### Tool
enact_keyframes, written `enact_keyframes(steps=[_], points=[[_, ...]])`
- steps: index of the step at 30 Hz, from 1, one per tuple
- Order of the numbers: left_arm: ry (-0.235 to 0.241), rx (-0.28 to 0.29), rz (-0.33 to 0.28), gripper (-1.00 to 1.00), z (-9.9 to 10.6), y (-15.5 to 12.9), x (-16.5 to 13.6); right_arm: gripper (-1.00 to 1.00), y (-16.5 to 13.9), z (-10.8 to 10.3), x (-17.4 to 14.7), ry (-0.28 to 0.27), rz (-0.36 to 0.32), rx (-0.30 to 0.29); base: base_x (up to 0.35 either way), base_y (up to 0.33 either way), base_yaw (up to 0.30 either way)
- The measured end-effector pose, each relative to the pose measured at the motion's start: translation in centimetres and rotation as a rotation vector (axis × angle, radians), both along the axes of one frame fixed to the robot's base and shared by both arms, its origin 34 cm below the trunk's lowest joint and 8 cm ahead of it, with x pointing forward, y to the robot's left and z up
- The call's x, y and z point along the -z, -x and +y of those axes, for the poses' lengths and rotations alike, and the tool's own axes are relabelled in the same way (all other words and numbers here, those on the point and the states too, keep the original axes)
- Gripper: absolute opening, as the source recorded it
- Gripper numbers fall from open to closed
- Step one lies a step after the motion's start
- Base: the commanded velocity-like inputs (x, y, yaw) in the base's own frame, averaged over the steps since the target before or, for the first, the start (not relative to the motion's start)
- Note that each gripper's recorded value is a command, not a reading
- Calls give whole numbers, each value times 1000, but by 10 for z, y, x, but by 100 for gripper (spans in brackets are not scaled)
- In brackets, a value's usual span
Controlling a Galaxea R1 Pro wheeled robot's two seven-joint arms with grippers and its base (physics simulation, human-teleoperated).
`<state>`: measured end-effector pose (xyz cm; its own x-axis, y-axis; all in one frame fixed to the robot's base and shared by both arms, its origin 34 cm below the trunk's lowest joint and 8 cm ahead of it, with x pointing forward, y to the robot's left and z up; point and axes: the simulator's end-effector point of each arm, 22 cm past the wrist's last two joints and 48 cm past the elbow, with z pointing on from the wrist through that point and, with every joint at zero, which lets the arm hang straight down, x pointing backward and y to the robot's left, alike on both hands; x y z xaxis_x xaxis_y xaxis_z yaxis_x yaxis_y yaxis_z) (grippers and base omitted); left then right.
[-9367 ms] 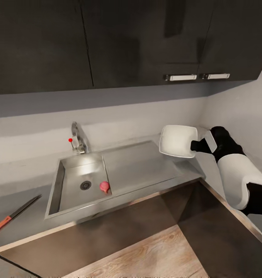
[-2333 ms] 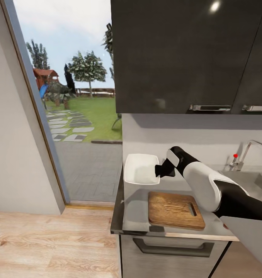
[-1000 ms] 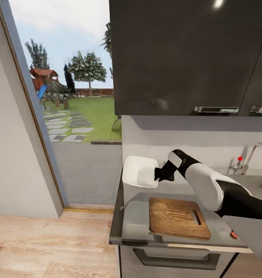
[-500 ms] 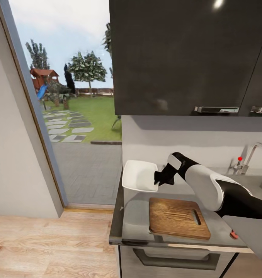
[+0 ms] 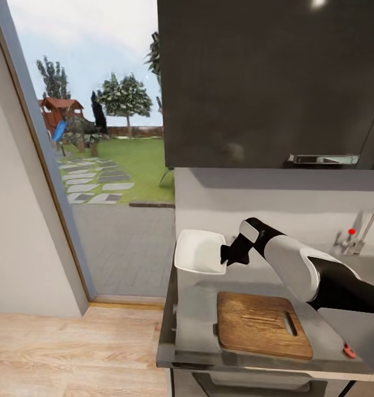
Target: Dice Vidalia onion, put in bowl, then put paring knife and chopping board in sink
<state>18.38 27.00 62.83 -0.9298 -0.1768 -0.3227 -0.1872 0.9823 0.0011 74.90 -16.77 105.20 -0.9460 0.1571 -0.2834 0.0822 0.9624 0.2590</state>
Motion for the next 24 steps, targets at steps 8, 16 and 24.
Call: enact_keyframes(steps=[8, 16, 24], points=[[2, 0, 2, 100, -1, 0, 0, -100, 2, -19, 6, 82, 16, 15, 76, 1, 0], [2, 0, 6, 100, -1, 2, 1, -100, 5, -20, 10, 89, 26, 24, 2, 0, 0], [2, 0, 6, 100, -1, 2, 1, -100, 11, -19, 20, 88, 43, 23, 0, 0, 0]])
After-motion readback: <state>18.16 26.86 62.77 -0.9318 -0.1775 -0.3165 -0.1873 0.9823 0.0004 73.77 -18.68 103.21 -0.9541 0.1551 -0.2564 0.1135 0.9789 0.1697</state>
